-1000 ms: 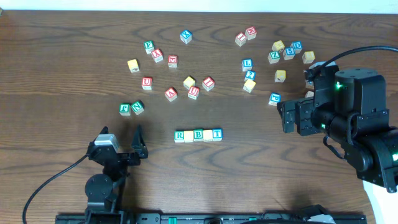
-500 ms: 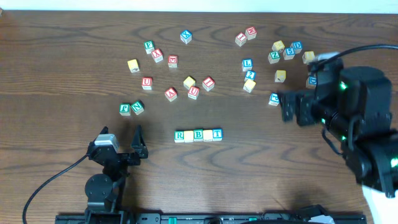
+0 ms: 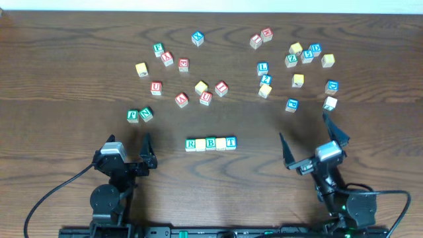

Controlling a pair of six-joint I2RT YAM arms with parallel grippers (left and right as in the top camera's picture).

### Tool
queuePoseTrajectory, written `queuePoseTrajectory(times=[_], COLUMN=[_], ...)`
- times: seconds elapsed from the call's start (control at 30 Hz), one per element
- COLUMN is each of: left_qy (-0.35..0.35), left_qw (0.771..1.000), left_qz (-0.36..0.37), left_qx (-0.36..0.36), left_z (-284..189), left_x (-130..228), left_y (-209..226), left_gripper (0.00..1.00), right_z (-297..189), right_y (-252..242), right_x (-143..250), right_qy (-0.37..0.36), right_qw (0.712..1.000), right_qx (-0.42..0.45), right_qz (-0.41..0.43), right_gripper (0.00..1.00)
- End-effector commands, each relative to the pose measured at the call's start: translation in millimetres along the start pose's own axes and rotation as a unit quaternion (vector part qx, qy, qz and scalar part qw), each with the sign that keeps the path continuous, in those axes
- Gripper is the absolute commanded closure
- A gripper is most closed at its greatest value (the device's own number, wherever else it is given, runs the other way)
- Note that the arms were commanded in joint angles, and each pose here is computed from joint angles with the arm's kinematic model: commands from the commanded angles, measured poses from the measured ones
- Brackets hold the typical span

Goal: Spell out ROBOT

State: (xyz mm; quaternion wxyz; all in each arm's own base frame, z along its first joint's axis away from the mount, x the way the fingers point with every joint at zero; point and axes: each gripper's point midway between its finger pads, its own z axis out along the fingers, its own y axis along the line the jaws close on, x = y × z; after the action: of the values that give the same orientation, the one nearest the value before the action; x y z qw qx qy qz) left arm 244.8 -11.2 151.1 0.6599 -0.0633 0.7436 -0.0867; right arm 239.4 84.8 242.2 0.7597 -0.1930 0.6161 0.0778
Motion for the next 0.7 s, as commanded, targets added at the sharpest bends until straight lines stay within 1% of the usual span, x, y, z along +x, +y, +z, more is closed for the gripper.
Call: queuePoseTrajectory(times=[0.0, 0.17, 0.3, 0.37, 0.67], left_qy=[0.022, 0.022, 0.022, 0.022, 0.022], left_qw=[1.000, 1.000, 1.000, 1.000, 1.000], left_qz=[0.009, 0.009, 0.009, 0.009, 0.009], left_qx=[-0.007, -0.007, -0.007, -0.007, -0.007], left_z=[1, 1, 1, 1, 1], left_x=[15, 15, 15, 15, 15], left_y=[5, 5, 5, 5, 5], left_gripper=[0.05, 0.05, 0.05, 0.05, 0.05], right_z=[-6, -13, -28, -28, -28], right_y=[-8, -17, -20, -24, -25], right_x=[15, 50, 86, 86, 86], right_qy=[0.005, 0.056, 0.130, 0.130, 0.130], right_qw=[1.000, 0.997, 0.990, 0.989, 0.989], right_qx=[0.020, 0.043, 0.056, 0.067, 0.068], right_qz=[-0.016, -0.011, 0.009, 0.018, 0.017], right_gripper=[0.01, 0.01, 0.01, 0.01, 0.01])
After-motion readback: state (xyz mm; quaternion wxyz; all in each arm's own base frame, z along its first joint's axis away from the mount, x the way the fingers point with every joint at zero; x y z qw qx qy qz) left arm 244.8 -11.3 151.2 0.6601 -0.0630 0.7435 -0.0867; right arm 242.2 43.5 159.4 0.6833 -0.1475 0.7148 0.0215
